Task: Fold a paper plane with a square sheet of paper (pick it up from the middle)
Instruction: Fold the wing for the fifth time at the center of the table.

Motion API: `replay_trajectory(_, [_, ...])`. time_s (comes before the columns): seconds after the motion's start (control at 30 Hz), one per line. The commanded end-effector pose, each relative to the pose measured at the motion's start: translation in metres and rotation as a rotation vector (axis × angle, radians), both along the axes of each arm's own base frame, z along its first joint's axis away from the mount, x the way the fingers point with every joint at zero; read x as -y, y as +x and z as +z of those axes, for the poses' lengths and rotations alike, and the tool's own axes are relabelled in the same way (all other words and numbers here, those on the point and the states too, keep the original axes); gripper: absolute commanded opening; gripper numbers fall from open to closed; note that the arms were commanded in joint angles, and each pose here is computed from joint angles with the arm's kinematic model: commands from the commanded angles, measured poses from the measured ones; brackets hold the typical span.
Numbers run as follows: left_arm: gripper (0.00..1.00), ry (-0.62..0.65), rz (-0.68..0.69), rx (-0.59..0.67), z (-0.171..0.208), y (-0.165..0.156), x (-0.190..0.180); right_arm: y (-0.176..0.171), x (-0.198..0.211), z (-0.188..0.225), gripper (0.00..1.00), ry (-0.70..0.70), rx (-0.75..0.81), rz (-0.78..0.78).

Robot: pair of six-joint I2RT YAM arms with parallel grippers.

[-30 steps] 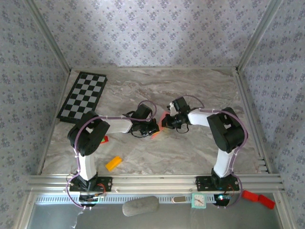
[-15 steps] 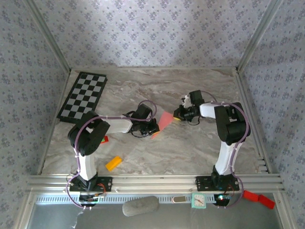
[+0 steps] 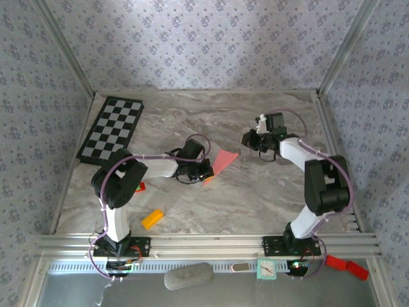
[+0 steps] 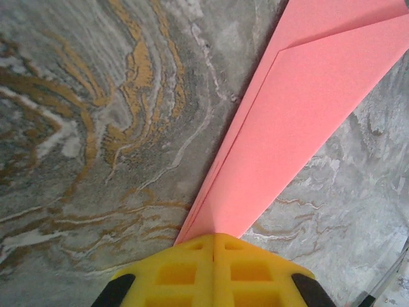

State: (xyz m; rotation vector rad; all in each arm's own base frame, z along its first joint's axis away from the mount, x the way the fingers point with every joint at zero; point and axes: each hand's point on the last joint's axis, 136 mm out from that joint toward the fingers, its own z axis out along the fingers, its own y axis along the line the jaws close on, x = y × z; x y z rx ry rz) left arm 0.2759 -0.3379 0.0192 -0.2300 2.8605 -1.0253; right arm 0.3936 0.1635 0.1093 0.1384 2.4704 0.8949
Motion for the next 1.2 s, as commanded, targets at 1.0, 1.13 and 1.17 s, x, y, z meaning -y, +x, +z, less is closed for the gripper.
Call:
replay_trajectory(1.0, [0.0,0.12,0.01,-0.118,-0.022,-0.026,-0.029,-0.074,-0.097,-0.114,0.07,-0.119,-0.328,0.17])
replay_trajectory(1.13, [0.01,0.041,-0.017,-0.06,0.002,-0.019,-0.019,-0.078,-0.089,-0.125,0.07,-0.181,-0.342,0.194])
replay_trajectory(1.17, [0.03,0.019,-0.029,-0.039,0.01,-0.017,-0.016,-0.079,-0.087,-0.127,0.07,-0.192,-0.345,0.207])
